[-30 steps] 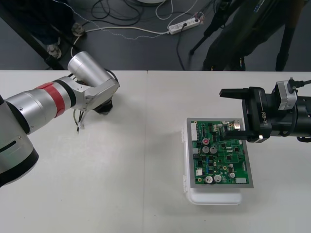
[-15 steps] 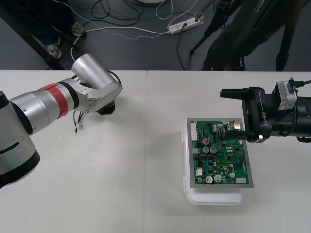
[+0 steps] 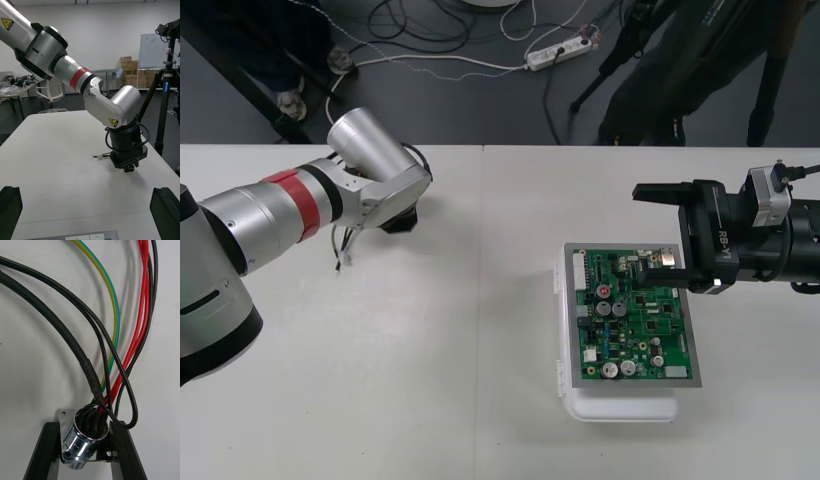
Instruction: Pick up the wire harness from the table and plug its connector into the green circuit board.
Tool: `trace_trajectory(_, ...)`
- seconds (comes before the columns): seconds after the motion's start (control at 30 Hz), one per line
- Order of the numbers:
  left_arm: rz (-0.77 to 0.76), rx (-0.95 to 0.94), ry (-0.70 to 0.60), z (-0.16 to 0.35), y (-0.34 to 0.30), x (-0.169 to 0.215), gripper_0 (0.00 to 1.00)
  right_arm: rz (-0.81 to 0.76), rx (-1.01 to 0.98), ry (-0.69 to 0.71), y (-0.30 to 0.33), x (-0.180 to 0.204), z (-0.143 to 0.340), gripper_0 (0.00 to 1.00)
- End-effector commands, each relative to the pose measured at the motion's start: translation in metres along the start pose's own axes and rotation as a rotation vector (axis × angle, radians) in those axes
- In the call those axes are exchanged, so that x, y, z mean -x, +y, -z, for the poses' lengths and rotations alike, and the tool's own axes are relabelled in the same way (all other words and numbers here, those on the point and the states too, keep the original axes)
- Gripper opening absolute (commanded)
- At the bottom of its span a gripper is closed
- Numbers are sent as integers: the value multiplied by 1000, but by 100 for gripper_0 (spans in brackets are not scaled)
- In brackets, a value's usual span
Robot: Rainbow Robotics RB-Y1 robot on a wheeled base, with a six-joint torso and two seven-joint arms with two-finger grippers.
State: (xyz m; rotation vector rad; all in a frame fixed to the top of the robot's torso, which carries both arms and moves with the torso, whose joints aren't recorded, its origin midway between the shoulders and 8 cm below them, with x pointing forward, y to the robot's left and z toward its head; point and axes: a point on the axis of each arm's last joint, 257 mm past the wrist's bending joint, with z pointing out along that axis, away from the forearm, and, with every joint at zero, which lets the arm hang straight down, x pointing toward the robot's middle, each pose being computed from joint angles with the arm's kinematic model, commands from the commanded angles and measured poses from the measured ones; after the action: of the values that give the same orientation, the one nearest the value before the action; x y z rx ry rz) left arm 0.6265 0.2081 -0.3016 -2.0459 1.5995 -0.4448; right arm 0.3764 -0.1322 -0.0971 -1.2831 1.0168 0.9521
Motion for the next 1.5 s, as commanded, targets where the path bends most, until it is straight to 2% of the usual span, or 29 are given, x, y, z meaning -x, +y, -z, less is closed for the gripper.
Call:
trace_trajectory(0.03,-107,-55,54,31,-47,-13,0,94,15,9,-7,13,4,100)
trace_trajectory(0.67,41,28,144,75,-69,14,0,101,15,-3,-7,16,4,100)
trace_trajectory(0.97,250,153,233,104,-76,31,0,105,15,-2,-7,16,4,100)
trace_trajectory(1.3,413,278,312,141,-81,42,0,105,15,-2,-7,16,4,100)
trace_trajectory(1.5,574,391,386,163,-70,49,0,106,15,-3,-7,16,4,100)
